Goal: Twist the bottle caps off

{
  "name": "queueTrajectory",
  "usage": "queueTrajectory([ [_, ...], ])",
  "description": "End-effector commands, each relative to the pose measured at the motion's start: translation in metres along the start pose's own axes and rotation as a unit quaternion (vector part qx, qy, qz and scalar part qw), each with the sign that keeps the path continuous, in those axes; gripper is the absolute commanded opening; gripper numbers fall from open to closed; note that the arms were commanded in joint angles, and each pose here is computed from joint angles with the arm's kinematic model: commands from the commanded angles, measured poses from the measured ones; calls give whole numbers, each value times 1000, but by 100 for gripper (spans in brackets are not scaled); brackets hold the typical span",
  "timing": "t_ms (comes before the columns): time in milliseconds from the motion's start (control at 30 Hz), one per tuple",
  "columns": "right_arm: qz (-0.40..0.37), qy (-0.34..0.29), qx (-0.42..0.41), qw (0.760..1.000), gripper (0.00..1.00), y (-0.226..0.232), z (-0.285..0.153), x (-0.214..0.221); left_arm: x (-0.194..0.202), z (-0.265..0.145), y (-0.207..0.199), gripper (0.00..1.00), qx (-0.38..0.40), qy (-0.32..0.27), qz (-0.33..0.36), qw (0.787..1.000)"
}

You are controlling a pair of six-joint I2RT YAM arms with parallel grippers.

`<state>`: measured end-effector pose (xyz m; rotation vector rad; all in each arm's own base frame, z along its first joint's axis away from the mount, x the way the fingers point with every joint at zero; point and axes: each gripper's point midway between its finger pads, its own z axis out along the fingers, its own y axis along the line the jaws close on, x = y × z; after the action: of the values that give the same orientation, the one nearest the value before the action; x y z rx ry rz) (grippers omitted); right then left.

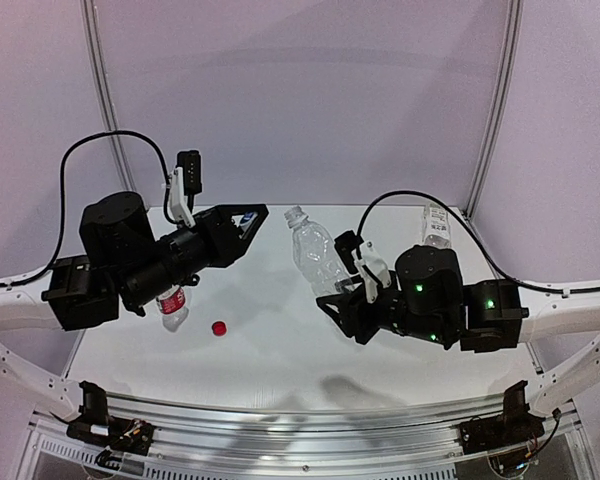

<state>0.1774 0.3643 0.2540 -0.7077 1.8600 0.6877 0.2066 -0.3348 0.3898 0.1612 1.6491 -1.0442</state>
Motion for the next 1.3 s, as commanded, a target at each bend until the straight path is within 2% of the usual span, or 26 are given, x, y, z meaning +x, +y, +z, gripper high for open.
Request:
queueTrajectory([
  [0, 19, -19, 38, 999, 0, -14, -6, -12, 11, -7, 29, 30, -41, 8, 31, 999],
  [233, 36, -44, 65, 996, 0, -27, -15, -18, 42, -12, 73, 30, -103, 29, 69, 992],
  [433, 43, -58, 66, 995, 0, -31, -24, -22, 70, -11, 116, 30, -180, 53, 106, 977],
  [733, 43, -61, 61, 995, 0, -31, -26, -23, 133, 8, 181, 30, -251, 133, 122, 951],
  [933, 42, -62, 60, 995, 0, -30, -26, -23, 159, 17, 210, 31, -279, 171, 121, 937],
  [1267, 40, -59, 55, 996, 0, -28, -25, -23, 205, 25, 255, 35, -298, 254, 79, 917],
])
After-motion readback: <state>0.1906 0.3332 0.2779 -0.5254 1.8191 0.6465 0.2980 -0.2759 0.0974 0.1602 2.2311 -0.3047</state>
